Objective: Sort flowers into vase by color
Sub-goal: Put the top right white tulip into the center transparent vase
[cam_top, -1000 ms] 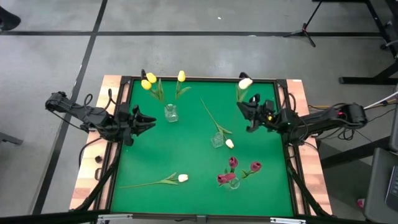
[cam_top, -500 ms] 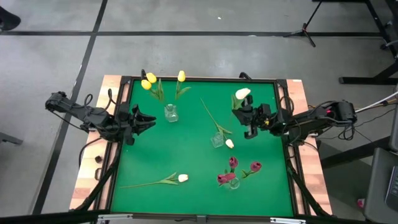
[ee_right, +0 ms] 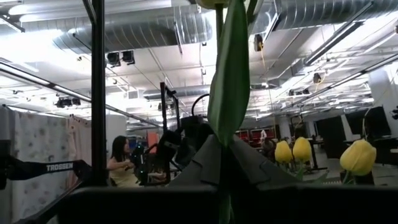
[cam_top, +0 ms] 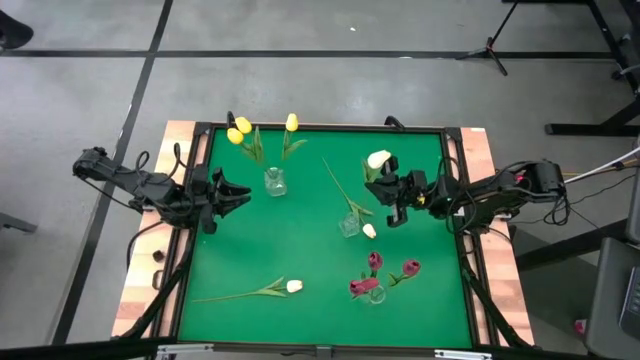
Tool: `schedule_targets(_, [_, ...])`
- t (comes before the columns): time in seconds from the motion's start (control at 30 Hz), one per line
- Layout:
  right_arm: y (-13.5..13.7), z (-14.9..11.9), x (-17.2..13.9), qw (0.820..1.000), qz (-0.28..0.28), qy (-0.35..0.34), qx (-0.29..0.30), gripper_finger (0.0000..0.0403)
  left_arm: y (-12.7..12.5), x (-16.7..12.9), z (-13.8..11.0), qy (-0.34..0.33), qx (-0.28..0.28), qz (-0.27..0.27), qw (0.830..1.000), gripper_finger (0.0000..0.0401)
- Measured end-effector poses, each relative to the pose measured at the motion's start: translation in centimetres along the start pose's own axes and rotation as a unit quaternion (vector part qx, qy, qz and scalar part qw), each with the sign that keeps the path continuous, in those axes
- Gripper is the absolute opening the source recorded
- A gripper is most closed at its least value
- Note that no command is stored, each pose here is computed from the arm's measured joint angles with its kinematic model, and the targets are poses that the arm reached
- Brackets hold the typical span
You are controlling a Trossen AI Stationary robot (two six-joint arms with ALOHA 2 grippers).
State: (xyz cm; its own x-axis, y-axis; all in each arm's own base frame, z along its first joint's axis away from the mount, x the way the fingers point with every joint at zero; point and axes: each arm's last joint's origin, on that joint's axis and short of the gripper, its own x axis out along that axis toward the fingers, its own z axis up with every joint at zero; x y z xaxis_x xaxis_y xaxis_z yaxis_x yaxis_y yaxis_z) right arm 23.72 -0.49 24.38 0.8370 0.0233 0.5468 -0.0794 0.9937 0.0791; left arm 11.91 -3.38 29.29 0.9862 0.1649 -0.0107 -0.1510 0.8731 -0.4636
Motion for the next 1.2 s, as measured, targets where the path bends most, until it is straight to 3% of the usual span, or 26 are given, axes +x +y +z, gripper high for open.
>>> schedule_targets(0.2, [0.0, -0.1, 0.3, 1.0, 0.006, -0.001, -0.001, 0.0012, 0.0, 0.0, 0.0, 0.0, 0.0, 0.0, 1.0, 0.0135])
schedule_targets(0.53, [-0.3, -2.4, 1.8, 1.0, 0.01, 0.03, 0.003, 0.0012, 0.0, 0.0, 0.0, 0.0, 0.0, 0.0, 1.0, 0.0135])
schedule_targets(0.83, [-0.4, -3.0, 1.0, 0.999, 0.007, 0.053, 0.008, 0.0014, 0.0, 0.0, 0.0, 0.0, 0.001, 0.0, 1.0, 0.0135])
schedule_targets(1.2, [-0.5, -3.6, 0.9, 0.996, -0.015, 0.083, 0.008, 0.0091, 0.0, 0.0, 0.0, 0.0, 0.0, 0.0, 1.0, 0.0135])
